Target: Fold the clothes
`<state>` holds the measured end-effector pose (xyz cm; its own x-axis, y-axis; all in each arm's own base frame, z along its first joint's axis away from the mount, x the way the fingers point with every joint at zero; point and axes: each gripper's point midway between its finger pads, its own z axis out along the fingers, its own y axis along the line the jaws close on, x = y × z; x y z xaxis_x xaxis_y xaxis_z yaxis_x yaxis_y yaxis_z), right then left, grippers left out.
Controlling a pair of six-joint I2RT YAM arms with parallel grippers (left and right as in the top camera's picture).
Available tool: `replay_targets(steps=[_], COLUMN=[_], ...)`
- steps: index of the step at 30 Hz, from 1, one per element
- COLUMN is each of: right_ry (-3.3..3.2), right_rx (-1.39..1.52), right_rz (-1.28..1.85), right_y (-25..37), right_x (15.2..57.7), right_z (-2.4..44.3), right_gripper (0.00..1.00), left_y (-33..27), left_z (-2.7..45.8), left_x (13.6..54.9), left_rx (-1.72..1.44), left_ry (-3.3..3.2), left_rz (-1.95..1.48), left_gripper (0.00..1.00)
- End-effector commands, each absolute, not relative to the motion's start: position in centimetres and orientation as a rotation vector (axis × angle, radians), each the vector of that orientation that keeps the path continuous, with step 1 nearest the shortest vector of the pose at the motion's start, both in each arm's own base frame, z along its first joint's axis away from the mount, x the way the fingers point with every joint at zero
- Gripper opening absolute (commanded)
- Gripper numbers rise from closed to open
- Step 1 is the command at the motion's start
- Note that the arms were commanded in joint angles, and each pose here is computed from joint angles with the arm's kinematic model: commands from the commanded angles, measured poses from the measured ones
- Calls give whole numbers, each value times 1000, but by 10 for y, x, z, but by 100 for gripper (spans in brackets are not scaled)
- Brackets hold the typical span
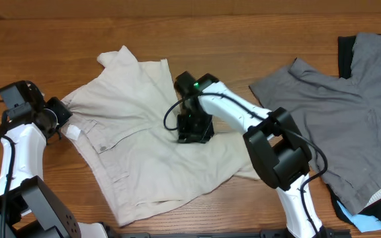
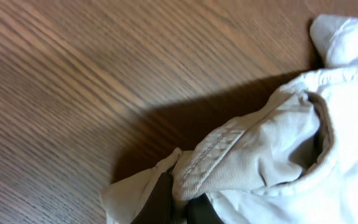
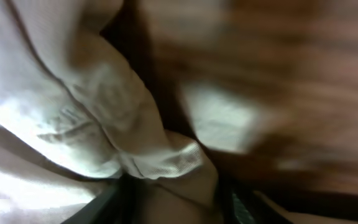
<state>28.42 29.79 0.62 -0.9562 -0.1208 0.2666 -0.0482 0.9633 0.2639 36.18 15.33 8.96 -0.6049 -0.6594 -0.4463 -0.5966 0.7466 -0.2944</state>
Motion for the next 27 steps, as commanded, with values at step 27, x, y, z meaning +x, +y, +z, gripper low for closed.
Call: replay_targets(steps=[27], right_ry=[-3536], right_rx=[880], right_rz=[-813], right_y=[360], right_x=[519], right_z=[46], right_gripper=[60], left_y=[131], left_z=[90], left_x=[331], left_rx=[-1041], left_ry=[2573], left_rz=[-224], left_gripper=[4])
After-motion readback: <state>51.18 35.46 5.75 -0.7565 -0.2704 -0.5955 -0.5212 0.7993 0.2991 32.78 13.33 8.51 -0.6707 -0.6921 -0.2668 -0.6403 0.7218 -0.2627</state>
